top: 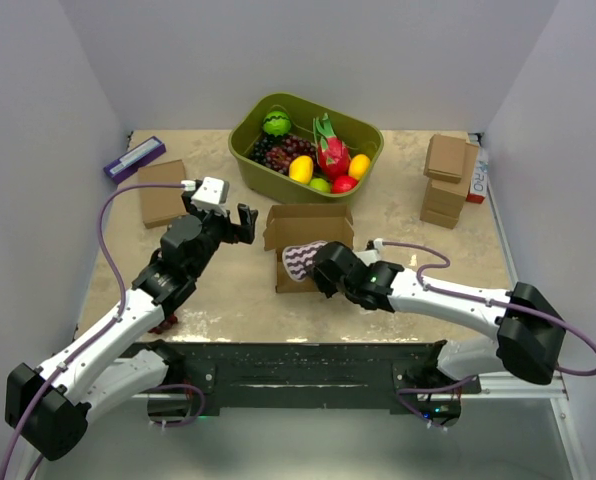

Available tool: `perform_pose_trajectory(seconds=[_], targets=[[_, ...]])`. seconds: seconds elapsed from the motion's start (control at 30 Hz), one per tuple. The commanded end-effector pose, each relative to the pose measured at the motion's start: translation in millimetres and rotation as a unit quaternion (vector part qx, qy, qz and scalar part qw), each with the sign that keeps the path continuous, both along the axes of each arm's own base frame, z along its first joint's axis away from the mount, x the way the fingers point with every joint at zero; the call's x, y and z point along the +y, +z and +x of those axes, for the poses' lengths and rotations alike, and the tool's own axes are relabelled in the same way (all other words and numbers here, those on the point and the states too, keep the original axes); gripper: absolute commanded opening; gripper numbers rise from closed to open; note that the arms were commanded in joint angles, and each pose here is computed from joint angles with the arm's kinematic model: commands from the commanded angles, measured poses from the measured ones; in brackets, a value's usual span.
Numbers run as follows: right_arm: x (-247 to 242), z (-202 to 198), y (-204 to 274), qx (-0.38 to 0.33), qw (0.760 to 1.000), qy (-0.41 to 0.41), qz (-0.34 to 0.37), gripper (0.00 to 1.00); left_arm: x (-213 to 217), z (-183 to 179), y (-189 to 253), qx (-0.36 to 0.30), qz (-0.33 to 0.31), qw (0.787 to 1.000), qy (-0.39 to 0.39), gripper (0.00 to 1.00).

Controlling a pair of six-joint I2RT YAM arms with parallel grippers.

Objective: Fold the paper box

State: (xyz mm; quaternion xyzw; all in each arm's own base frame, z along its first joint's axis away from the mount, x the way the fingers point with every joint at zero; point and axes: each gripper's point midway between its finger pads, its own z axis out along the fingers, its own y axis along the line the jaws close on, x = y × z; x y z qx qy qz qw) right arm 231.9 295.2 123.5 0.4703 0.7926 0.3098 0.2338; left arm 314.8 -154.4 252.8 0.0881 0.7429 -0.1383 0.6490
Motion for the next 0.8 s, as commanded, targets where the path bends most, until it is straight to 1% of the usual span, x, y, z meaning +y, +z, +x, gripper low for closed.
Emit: perform_pose_trajectory(seconds=[0.0, 0.2, 0.33, 0.53, 0.6, 0.7, 0.77], targets=[[-8, 10, 3, -0.006, 0.999, -0.047, 0.001, 0.00, 2, 4, 27, -0.032, -0.012, 0.999, 0.007, 0.95], [-7, 8, -14, 0.014, 0.999, -0.043, -0.024, 0.00, 1, 3, 29, -0.034, -0.015, 0.999, 0.003, 0.95], [-8, 8, -26, 0.019, 0.998, -0.049, -0.028, 0.05, 1, 3, 30, -0.034, -0.015, 0.999, 0.003, 0.95], [-3, 17, -26, 0.005, 0.998, -0.059, -0.020, 0.12, 1, 3, 30, -0.034, -0.013, 0.999, 0.003, 0.95], [-1, 19, -27, 0.003, 0.998, -0.062, -0.016, 0.13, 1, 3, 32, -0.036, -0.013, 0.999, 0.003, 0.95], [-1, 20, -33, 0.007, 0.998, -0.063, -0.017, 0.28, 2, 2, 32, -0.038, -0.012, 0.999, 0.004, 0.96], [2, 22, -32, 0.002, 0.998, -0.058, -0.010, 0.34, 2, 2, 33, -0.039, -0.012, 0.999, 0.004, 0.96]])
